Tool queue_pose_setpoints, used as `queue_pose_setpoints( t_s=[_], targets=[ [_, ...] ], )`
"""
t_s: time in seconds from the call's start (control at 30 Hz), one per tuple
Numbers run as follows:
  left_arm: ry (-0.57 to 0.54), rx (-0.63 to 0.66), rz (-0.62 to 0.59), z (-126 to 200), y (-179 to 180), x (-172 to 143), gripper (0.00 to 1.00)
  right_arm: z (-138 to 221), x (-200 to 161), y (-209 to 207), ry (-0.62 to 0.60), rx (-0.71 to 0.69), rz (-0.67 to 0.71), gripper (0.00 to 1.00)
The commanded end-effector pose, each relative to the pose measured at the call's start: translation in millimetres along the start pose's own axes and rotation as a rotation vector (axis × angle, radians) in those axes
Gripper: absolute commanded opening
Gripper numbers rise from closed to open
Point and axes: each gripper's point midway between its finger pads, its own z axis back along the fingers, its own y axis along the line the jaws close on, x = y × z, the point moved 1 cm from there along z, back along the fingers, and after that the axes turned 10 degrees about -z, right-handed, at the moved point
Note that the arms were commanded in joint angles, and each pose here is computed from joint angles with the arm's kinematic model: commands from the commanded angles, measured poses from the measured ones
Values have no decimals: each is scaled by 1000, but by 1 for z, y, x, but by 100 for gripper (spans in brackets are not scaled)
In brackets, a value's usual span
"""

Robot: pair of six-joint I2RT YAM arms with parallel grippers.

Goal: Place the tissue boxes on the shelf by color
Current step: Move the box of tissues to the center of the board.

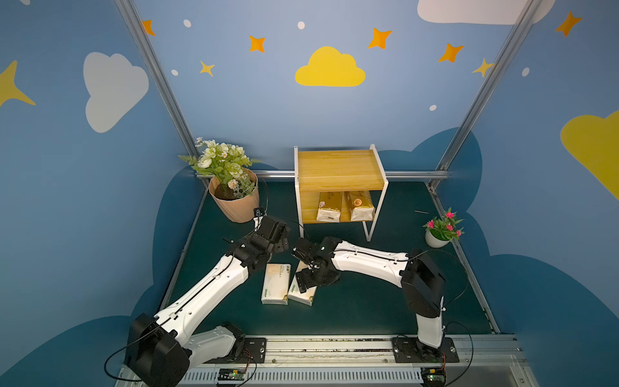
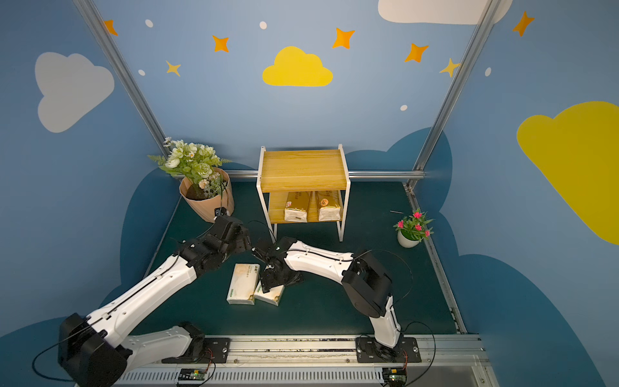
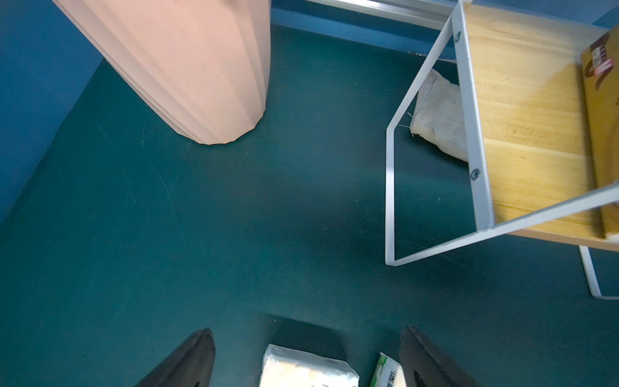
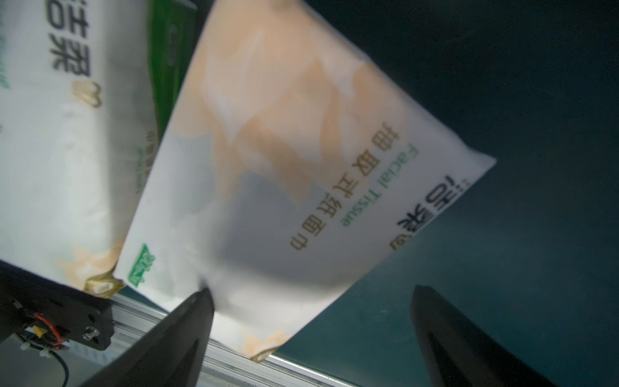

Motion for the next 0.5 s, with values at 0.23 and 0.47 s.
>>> queue_pose_setpoints(
  t_s=[0.23,0.47],
  targets=[
    [180,-6,-57,-5,8,-54,90,5,13,-78,-33,-92,-160,98],
    [264,-96,-68,-10,-5,-79,85,32,19,-51,-91,-17,-12,98]
  ],
)
